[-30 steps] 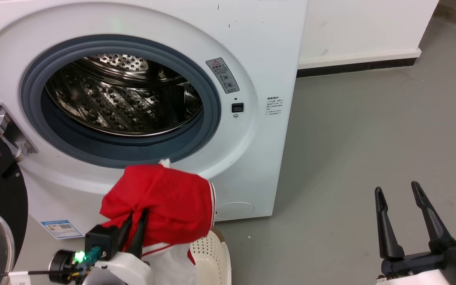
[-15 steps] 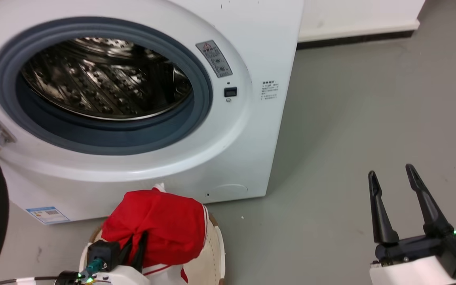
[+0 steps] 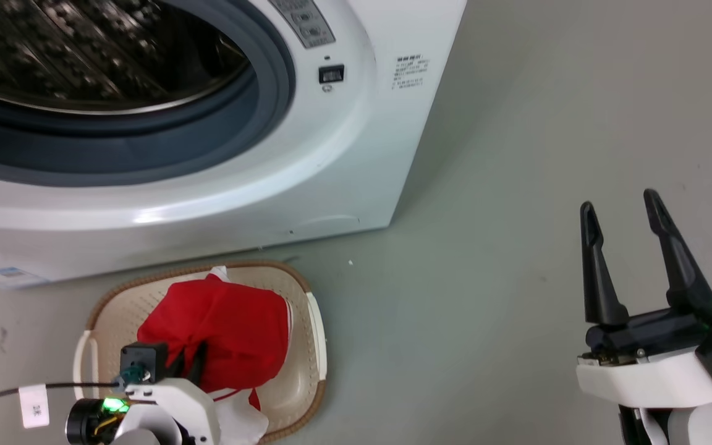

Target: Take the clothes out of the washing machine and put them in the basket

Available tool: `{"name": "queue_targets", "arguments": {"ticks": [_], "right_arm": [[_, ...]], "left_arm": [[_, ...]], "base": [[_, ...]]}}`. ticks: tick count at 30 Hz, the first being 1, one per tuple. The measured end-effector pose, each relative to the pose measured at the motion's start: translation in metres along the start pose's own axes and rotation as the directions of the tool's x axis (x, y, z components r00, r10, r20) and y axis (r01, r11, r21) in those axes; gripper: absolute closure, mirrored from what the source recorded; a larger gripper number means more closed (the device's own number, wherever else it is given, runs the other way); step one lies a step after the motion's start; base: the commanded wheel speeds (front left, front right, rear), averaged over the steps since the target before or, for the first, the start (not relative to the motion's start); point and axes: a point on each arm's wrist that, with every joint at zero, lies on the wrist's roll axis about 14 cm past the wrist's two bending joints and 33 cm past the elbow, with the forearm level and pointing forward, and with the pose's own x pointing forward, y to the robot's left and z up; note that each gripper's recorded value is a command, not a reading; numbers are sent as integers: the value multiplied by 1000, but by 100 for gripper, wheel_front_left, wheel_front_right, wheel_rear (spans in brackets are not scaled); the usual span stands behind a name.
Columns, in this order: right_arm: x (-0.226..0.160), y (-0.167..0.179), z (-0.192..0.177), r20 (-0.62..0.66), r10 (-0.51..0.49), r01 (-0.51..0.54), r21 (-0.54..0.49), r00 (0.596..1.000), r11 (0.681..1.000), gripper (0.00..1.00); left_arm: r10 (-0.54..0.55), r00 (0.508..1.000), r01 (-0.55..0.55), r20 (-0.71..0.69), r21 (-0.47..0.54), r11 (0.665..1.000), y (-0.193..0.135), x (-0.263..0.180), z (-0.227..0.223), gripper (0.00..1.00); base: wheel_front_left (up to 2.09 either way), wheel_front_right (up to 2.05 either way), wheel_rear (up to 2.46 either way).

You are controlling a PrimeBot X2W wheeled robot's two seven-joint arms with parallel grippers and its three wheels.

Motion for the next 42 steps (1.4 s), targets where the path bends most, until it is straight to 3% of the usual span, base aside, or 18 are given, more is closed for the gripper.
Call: {"name": "queue_targets", "arguments": {"ticks": [9, 19, 33, 34, 35, 42], "right_arm": [[25, -8, -35, -62, -14, 14, -6, 998, 1000, 0], [46, -11, -72, -117, -13, 12, -11, 993, 1000, 0], [55, -7, -110, -185, 1, -2, -8, 983, 1000, 0], [55, -7, -110, -186, 1, -3, -7, 983, 1000, 0], [54, -7, -110, -186, 2, -3, -7, 983, 1000, 0], [50, -7, -94, -162, -1, 0, -4, 987, 1000, 0]], "left_arm": [[-5, 987, 4, -160, -6, 1000, 8, 48, -40, 100], [42, 941, -48, -336, -11, 999, 28, 76, -94, 100], [45, 915, -45, -402, 8, 999, 30, 103, -122, 100], [46, 914, -48, -403, 5, 999, 30, 103, -122, 77], [47, 914, -46, -402, 12, 999, 30, 103, -121, 0], [51, 928, -49, -369, 15, 999, 24, 93, -104, 0]], "base": [[0, 0, 0], [0, 0, 0], [0, 0, 0], [0, 0, 0], [0, 0, 0], [0, 0, 0]]}}
